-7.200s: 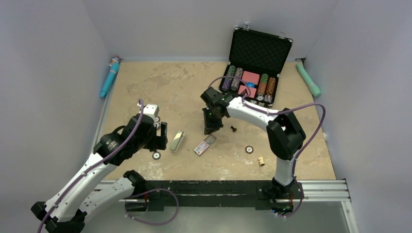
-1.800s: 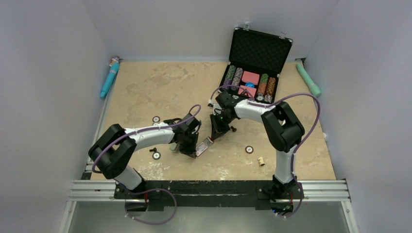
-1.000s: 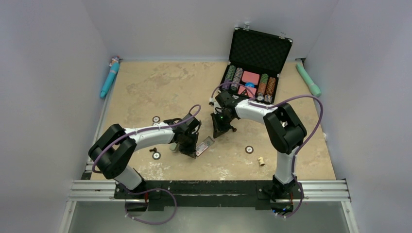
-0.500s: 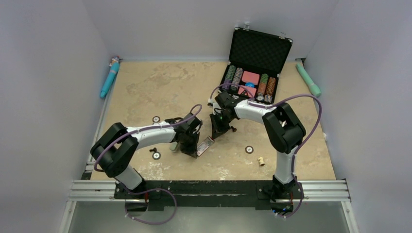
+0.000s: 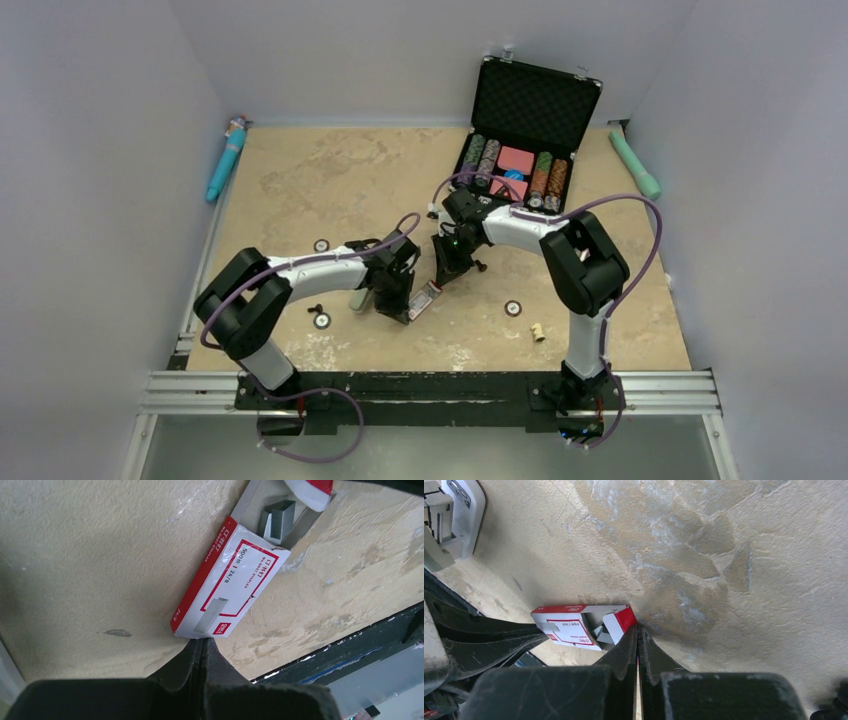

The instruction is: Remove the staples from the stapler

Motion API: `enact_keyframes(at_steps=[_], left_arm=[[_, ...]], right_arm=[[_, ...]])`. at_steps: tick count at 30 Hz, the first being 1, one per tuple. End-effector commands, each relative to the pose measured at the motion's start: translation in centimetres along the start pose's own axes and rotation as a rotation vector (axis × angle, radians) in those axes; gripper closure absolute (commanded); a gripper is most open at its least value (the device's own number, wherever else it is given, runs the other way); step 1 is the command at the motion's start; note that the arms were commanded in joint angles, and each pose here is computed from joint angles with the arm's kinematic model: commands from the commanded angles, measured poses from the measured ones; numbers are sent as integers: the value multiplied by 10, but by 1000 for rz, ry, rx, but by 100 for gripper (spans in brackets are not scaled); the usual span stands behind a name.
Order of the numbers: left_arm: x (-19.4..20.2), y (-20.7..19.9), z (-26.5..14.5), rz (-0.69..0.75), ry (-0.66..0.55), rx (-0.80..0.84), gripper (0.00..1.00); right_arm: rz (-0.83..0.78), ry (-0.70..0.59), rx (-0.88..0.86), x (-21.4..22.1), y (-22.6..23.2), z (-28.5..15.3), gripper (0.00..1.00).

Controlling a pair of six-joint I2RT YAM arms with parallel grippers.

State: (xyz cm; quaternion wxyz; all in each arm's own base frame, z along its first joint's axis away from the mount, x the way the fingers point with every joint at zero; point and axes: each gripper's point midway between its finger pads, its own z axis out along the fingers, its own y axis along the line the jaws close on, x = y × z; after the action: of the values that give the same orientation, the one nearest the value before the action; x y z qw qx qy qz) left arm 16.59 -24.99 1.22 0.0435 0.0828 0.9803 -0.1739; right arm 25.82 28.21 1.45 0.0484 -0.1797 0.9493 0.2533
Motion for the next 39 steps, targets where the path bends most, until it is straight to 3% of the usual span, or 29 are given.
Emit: enact_keyframes(at_steps=[1,29,39], left_arm=[[-16,1,9,38,-45,-32,100],[-49,-20,9,107,-55,-26,100],[-44,-12,3,125,-60,-53,100]], right_arm=[[-20,53,19,17,-6,11,100],[-19,55,-98,10,21,-7,100],[12,-18,-86,-7,17,-39,100]])
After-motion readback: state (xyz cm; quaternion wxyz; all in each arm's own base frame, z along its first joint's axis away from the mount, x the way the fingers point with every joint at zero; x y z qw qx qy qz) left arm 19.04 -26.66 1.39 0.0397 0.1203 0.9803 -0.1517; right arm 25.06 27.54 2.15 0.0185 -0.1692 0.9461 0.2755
